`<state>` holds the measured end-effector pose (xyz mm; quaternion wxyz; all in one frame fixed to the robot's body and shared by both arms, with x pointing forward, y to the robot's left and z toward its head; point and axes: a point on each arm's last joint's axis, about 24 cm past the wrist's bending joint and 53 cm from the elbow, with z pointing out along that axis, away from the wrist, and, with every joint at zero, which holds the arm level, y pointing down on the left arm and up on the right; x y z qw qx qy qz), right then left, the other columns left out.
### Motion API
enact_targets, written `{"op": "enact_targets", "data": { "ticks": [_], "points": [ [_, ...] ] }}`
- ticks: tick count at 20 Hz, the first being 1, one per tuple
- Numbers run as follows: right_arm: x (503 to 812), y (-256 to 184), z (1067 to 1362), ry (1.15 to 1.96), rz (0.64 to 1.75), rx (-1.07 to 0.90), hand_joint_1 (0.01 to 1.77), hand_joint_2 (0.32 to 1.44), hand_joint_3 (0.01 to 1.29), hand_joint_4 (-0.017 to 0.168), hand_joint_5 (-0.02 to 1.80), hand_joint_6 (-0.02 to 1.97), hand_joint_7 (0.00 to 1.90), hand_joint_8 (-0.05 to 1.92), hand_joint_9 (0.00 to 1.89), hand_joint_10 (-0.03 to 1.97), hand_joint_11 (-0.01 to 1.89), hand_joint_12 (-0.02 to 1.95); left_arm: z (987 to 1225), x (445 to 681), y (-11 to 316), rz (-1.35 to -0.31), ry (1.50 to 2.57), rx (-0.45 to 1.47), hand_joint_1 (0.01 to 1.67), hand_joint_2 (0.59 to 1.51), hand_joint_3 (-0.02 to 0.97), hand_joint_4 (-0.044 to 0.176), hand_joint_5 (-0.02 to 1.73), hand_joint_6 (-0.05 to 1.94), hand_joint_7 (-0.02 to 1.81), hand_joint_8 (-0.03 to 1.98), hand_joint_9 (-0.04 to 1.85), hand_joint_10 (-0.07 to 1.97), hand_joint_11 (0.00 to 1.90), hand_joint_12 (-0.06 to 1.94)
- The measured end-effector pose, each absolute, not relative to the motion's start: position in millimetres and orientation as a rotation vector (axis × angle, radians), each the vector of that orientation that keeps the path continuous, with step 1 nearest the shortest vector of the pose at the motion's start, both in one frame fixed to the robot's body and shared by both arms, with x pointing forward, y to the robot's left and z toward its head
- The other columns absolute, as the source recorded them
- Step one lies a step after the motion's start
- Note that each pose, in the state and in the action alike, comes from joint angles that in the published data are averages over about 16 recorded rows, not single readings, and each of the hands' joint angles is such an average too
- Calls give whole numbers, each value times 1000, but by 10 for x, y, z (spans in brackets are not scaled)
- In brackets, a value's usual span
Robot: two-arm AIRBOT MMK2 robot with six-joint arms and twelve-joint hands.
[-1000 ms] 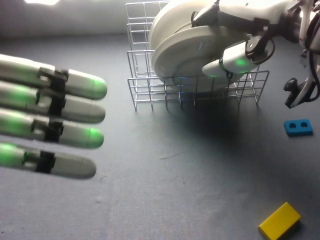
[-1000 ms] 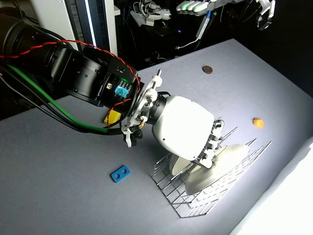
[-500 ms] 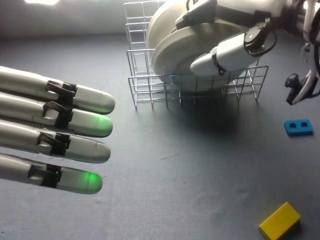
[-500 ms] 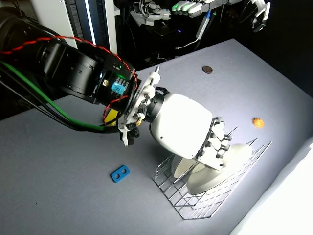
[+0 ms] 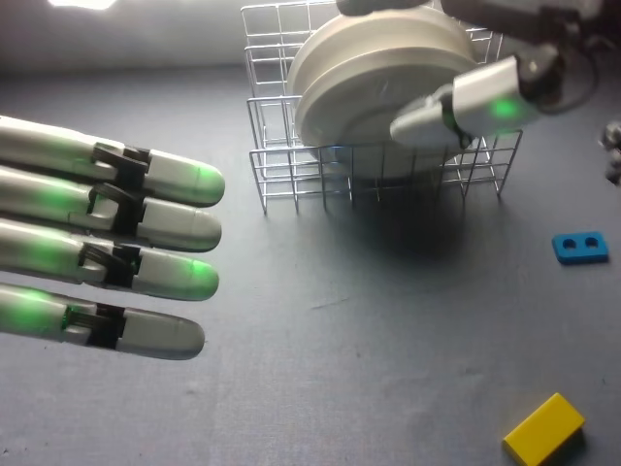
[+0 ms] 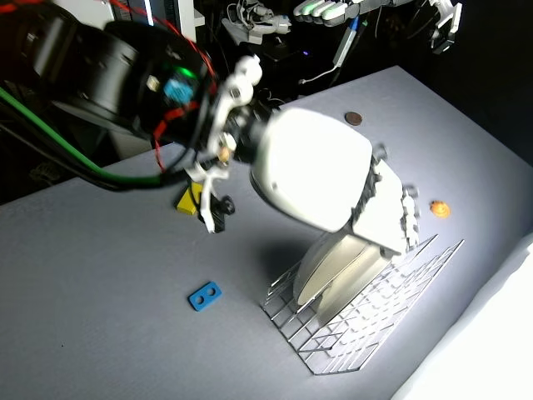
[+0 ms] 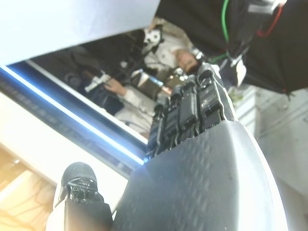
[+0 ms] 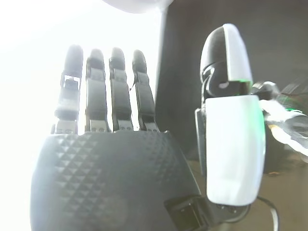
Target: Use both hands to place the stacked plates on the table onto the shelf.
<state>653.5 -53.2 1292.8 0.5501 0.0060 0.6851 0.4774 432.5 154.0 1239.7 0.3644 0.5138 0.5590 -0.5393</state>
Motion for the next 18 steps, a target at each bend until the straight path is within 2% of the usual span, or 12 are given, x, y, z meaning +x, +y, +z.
{"op": "enact_targets", "data": {
  "ticks": [3, 5, 7, 10, 15, 18],
  "points": [
    [6339, -571, 12895, 1628, 1109, -43, 752, 1025, 10, -3, 385, 36, 349, 37, 295, 65, 27, 1052, 12397, 4334, 1538, -1381, 1435, 1322, 29, 1081, 1, 6, 84, 19, 96, 3, 88, -46, 47, 72],
    [6204, -596, 12842, 1640, 1097, -79, 672, 1043, 11, -3, 407, 102, 380, 152, 321, 225, 62, 1159, 12394, 4338, 1538, -1377, 1434, 1323, 47, 1094, 0, 6, 150, 33, 188, 65, 162, 55, 82, 230],
    [6081, -629, 12775, 1656, 1089, -107, 595, 1060, 11, -2, 434, 290, 415, 374, 363, 456, 131, 1275, 12392, 4338, 1536, -1375, 1433, 1325, 70, 1108, -1, 6, 220, 134, 272, 255, 235, 278, 134, 455],
    [5921, -690, 12681, 1675, 1084, -143, 482, 1079, 11, -2, 495, 633, 504, 724, 458, 806, 273, 1450, 12397, 4336, 1531, -1375, 1430, 1325, 87, 1129, -2, 7, 369, 459, 456, 606, 400, 644, 281, 812],
    [5685, -747, 12586, 1692, 1105, -207, 293, 1105, 11, -2, 779, 1201, 808, 1299, 754, 1387, 645, 1766, 12403, 4335, 1522, -1375, 1427, 1324, 140, 1169, -3, 49, 764, 999, 902, 1186, 840, 1246, 709, 1389],
    [5592, -750, 12528, 1710, 1118, -237, 252, 1114, 11, -2, 873, 1483, 905, 1602, 857, 1706, 791, 1897, 12404, 4333, 1518, -1376, 1426, 1323, 166, 1188, -4, 59, 918, 1235, 1068, 1471, 994, 1557, 853, 1692]
  ]
}}
